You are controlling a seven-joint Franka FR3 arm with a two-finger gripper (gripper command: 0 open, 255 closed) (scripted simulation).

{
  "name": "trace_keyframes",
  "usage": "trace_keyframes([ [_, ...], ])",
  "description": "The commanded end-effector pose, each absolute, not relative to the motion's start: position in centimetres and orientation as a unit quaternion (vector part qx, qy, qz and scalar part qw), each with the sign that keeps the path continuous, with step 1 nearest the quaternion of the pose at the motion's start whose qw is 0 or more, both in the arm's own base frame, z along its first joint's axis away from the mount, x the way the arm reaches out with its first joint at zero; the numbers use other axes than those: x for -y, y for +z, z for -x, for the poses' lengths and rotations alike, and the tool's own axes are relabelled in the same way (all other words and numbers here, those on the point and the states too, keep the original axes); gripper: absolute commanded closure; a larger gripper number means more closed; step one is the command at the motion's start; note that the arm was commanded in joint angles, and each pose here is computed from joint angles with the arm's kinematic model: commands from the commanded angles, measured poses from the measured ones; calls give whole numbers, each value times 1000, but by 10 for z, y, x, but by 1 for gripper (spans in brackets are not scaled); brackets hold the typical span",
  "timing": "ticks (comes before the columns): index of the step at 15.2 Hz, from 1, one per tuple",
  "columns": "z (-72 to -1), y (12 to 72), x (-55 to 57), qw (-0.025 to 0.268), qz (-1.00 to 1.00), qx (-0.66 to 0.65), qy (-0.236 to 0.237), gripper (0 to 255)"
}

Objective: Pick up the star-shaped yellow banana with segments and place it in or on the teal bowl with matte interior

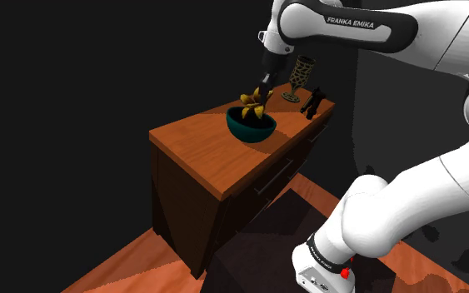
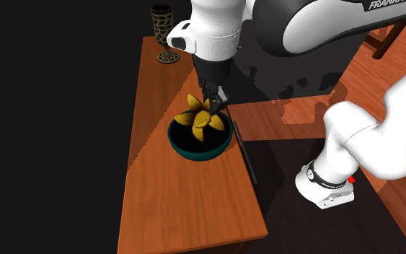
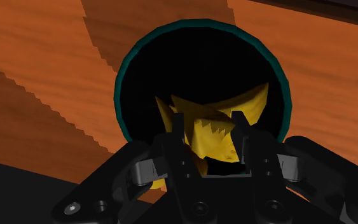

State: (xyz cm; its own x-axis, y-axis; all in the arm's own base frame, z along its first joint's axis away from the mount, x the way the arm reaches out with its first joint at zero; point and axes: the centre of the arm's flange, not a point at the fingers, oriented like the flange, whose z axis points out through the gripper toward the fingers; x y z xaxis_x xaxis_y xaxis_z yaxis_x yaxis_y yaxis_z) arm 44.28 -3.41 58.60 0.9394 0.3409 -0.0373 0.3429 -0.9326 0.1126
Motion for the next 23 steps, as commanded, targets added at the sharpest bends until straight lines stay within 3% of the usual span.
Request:
trace_keyframes([
  [1, -442, 576, 35, 59, -983, -174, -8, 255],
  [13, -442, 552, 35, 59, -983, -174, -8, 255],
  [14, -442, 552, 33, 59, -983, -174, -8, 0],
  [19, -442, 552, 35, 59, -983, -174, -8, 0],
  [23, -442, 602, 29, 59, -983, -174, -8, 0],
])
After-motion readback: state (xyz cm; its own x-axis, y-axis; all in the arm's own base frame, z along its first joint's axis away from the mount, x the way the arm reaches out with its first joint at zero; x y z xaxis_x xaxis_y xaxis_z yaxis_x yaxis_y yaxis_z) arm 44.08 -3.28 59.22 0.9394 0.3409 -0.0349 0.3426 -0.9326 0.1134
